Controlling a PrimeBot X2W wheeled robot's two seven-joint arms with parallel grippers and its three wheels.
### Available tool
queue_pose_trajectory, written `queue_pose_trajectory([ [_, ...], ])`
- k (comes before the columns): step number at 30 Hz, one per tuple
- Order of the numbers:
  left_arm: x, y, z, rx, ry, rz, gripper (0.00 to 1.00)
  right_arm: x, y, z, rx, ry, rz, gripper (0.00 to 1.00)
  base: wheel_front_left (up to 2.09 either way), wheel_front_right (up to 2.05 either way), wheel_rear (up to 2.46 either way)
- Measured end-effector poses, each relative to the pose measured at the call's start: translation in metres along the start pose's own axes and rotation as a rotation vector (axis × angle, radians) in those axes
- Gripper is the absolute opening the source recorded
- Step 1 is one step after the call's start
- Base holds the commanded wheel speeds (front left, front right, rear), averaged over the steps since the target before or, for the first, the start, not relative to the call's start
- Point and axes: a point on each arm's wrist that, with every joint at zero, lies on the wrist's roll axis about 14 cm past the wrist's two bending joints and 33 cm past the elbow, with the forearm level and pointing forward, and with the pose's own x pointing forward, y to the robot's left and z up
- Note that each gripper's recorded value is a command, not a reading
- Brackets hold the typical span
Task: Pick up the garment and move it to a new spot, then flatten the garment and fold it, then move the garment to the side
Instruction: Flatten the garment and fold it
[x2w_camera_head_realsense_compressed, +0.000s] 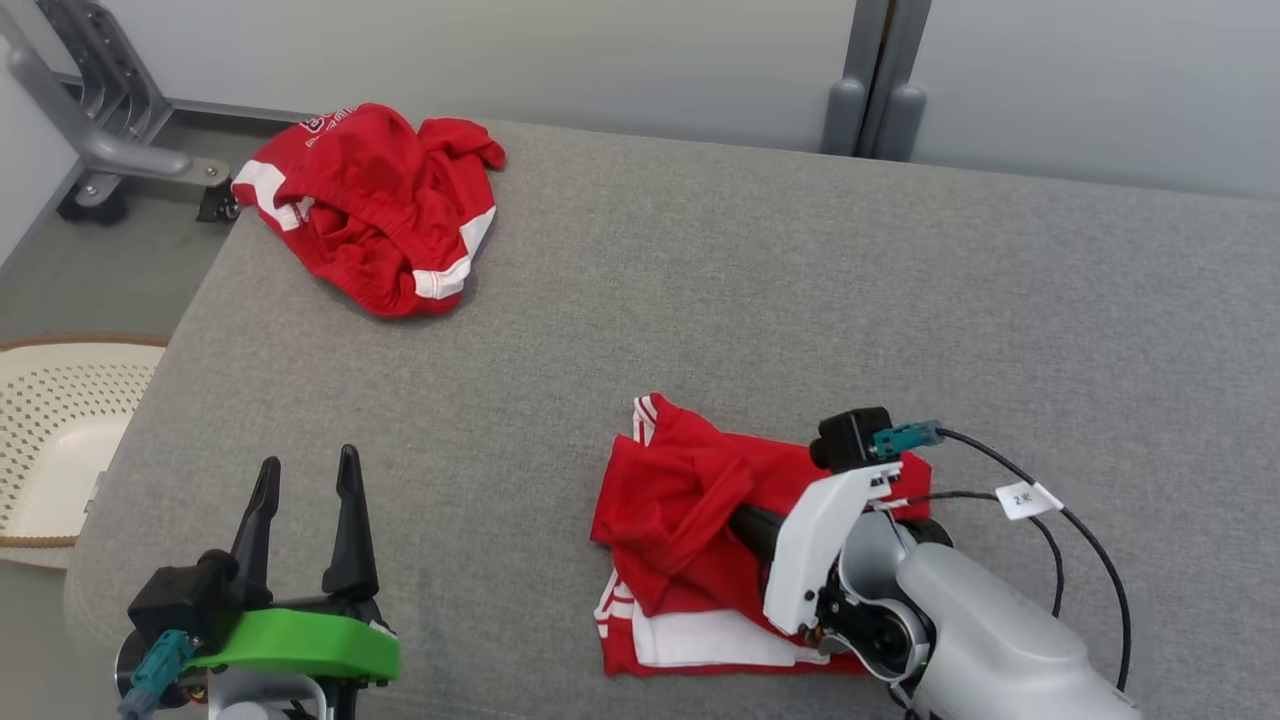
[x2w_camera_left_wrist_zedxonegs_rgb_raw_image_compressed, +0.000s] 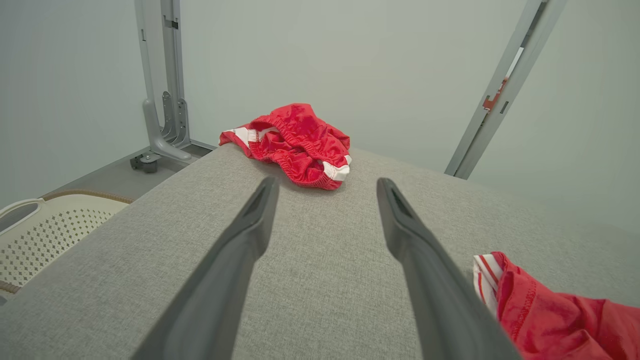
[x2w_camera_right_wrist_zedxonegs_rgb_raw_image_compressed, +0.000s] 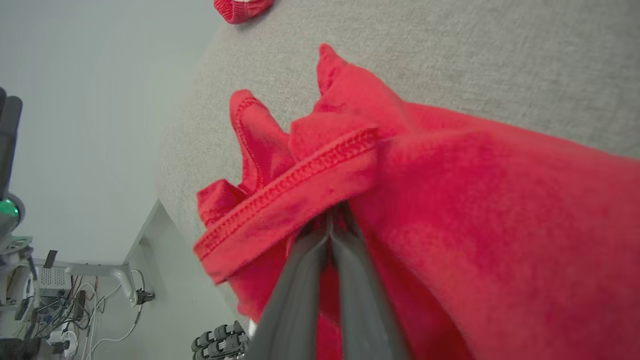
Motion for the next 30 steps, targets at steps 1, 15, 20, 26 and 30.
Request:
queue_pose_trajectory([
  [1, 0.001, 0.001, 0.000, 0.002, 0.002, 0.004, 1.00, 0.005, 0.004, -0.001, -0.011, 0.012, 0.011, 0.00, 0.00, 0.00, 0.00],
  [15, 0.011, 0.004, -0.002, 0.004, 0.009, 0.016, 1.00, 0.030, 0.058, -0.010, -0.146, 0.001, 0.176, 0.00, 0.00, 0.00, 0.00],
  [20, 0.016, -0.004, 0.004, 0.010, -0.015, -0.011, 1.00, 0.015, 0.053, 0.025, -0.141, -0.131, 0.176, 0.28, 0.00, 0.00, 0.00],
  [26, 0.020, -0.018, 0.014, 0.018, -0.048, -0.056, 1.00, -0.025, 0.021, 0.083, -0.200, -0.349, 0.101, 1.00, 0.00, 0.00, 0.00],
  [30, 0.024, -0.031, 0.021, 0.022, -0.075, -0.098, 1.00, -0.065, -0.010, 0.123, -0.258, -0.487, 0.004, 1.00, 0.00, 0.00, 0.00],
])
